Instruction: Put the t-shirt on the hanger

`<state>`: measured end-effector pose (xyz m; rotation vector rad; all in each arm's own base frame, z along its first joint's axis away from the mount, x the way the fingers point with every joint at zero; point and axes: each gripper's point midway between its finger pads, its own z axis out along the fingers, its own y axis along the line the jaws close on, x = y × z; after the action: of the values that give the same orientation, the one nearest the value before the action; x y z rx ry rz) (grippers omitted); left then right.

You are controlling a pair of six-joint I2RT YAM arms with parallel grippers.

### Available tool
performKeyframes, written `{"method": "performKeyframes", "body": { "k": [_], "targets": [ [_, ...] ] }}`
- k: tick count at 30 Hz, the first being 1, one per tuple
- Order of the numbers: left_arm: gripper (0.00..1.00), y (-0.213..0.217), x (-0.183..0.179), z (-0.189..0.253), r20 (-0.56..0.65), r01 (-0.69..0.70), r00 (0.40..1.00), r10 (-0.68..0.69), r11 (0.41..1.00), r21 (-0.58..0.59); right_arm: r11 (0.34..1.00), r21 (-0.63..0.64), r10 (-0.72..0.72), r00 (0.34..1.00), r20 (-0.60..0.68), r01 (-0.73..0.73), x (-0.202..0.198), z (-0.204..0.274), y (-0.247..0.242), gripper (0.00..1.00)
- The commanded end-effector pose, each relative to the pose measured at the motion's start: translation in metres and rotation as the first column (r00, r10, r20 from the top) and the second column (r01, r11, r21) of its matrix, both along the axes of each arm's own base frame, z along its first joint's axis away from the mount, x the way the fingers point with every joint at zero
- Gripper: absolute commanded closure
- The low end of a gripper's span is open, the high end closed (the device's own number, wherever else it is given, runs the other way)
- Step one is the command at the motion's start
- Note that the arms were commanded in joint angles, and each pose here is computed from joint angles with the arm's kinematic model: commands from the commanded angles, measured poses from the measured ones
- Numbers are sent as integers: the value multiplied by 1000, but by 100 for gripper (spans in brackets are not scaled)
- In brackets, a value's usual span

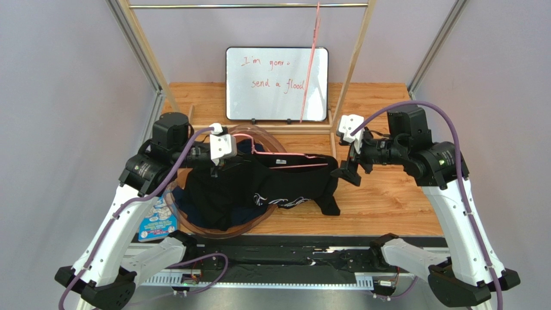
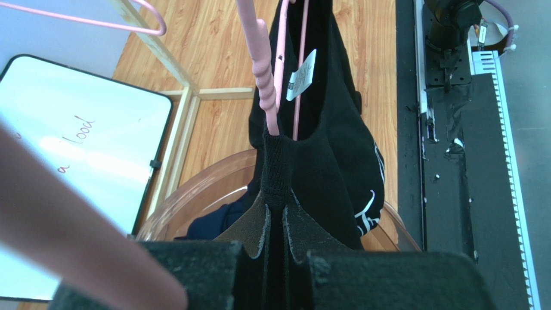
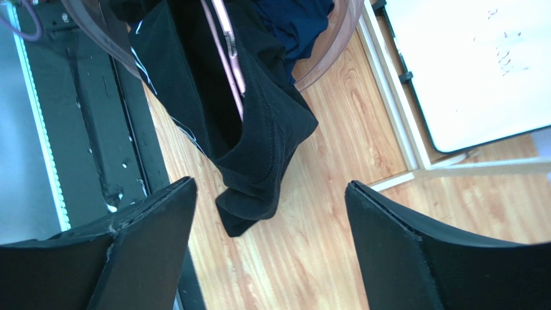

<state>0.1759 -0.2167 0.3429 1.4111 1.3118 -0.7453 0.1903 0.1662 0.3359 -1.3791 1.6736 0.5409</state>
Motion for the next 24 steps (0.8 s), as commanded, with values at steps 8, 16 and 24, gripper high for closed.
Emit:
{"method": "performKeyframes", "body": {
  "k": [8,16,24],
  "targets": [
    [100,-5,-8,24,56,71,996,-68,996,-48,988,-79,140,986,89,-133,13,-5,12,41],
    [100,-5,-9,24,56,71,996,-69,996,-47,965,-86,253,964,79,-247,4,-9,38,70],
    [100,-10,-5,22,45,87,995,-85,995,-39,946,-53,324,941,98,-320,-2,7,69,79]
  ]
}}
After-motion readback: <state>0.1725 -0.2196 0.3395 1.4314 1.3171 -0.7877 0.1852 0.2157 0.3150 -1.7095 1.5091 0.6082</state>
